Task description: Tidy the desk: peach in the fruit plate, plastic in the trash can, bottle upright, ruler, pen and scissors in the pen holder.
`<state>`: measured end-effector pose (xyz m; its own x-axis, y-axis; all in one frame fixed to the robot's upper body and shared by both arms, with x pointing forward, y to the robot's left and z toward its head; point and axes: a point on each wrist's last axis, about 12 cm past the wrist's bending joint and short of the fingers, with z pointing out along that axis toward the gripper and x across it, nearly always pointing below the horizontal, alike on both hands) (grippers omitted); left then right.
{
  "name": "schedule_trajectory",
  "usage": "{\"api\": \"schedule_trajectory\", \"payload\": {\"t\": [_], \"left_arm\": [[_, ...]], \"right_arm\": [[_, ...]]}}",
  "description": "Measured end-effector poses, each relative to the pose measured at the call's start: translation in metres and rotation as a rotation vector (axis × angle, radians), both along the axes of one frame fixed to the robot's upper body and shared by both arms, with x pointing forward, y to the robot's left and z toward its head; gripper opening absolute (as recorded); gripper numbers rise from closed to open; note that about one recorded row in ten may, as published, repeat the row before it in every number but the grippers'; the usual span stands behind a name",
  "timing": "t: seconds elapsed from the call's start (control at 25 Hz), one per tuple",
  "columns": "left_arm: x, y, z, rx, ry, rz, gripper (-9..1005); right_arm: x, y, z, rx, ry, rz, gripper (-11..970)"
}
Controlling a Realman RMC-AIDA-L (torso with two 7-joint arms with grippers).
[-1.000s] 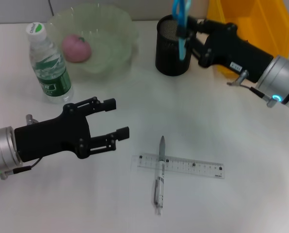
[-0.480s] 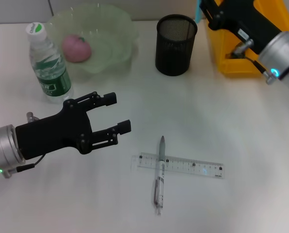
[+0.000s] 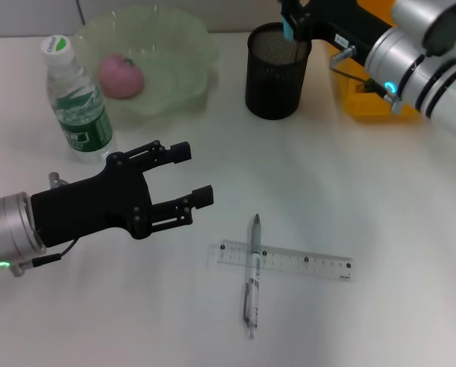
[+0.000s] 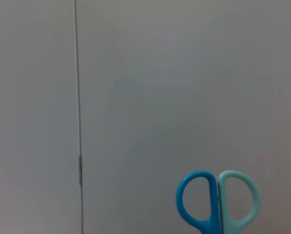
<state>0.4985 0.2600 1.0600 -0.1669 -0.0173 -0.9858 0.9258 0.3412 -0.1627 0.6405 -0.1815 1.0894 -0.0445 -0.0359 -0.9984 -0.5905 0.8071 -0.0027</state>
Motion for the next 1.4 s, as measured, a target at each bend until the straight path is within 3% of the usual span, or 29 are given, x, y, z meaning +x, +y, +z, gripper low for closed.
{"api": "schedule_trajectory", "payload": {"t": [0.44,0.76,1.4], "left_arm": [[0.005,-0.003,0.003,-0.005,0.009,-0.007,773],[0.009,-0.004,0.005,-0.005,0.007,-0.012,773],[0.011,-0.004,0.007,-0.002,0.009,-0.017,773]], "right_arm": [[0.007,0.006,-0.003,-0.065,0.049,-0.011,258],[0.005,0.009,-0.005,-0.131,0.018,0.017,285],[0.002,0.004,-0.009,-0.111,0.043,-0.002,341]]}}
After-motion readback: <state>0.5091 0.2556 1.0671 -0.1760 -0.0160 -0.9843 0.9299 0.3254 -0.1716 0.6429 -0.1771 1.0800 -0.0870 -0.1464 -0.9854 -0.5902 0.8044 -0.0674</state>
